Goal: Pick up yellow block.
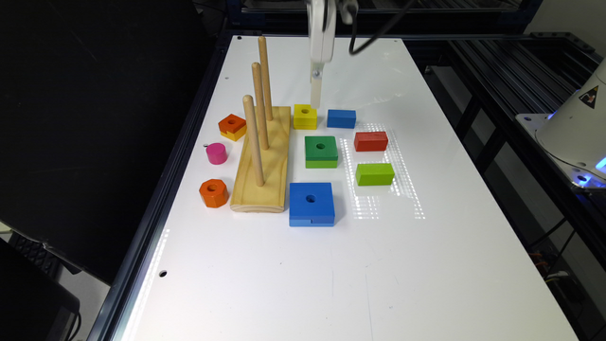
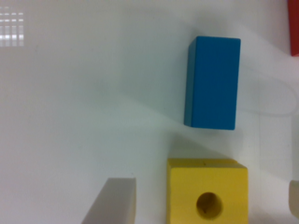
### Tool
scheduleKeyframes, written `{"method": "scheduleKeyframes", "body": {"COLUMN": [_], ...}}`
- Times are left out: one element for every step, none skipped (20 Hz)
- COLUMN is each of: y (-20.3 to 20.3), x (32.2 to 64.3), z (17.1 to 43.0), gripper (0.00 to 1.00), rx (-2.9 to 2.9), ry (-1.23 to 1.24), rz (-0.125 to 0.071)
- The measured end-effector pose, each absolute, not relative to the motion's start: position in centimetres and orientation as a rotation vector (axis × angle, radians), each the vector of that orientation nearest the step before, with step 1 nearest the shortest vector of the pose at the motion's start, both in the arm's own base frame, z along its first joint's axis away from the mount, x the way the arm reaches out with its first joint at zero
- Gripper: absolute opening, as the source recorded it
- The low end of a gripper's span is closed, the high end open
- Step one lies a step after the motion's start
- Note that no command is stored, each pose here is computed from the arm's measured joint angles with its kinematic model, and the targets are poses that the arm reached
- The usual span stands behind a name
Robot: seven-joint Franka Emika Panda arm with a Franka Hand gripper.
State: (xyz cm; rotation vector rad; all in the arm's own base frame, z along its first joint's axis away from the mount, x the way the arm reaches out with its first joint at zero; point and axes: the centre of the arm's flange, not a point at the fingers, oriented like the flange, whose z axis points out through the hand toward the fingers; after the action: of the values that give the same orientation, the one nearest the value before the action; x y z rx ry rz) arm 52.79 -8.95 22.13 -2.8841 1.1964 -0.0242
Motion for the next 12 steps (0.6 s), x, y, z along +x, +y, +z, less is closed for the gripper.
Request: {"method": "scheduleKeyframes", "body": {"y": [-8.96,-8.98,-8.99,-9.00,-9.00,-9.01,-9.01,-8.99,-8.95,-8.89,-8.80,-8.71], "x": [52.85,52.92,52.96,53.02,53.05,53.07,53.07,53.10,53.16,53.21,53.26,53.31], "z": [22.03,22.10,22.16,22.21,22.24,22.26,22.27,22.29,22.34,22.38,22.41,22.44], "gripper": [1.00,1.00,1.00,1.00,1.00,1.00,1.00,1.00,1.00,1.00,1.00,1.00], "rx": [-2.884,-2.883,-2.883,-2.883,-2.883,-2.883,-2.883,-2.883,-2.882,-2.882,-2.882,-2.881], "ry": [1.196,1.196,1.196,1.196,1.196,1.196,1.196,1.196,1.195,1.194,1.193,1.192], "rz": [-0.025,-0.027,-0.029,-0.030,-0.031,-0.032,-0.032,-0.033,-0.035,-0.037,-0.038,-0.039]}}
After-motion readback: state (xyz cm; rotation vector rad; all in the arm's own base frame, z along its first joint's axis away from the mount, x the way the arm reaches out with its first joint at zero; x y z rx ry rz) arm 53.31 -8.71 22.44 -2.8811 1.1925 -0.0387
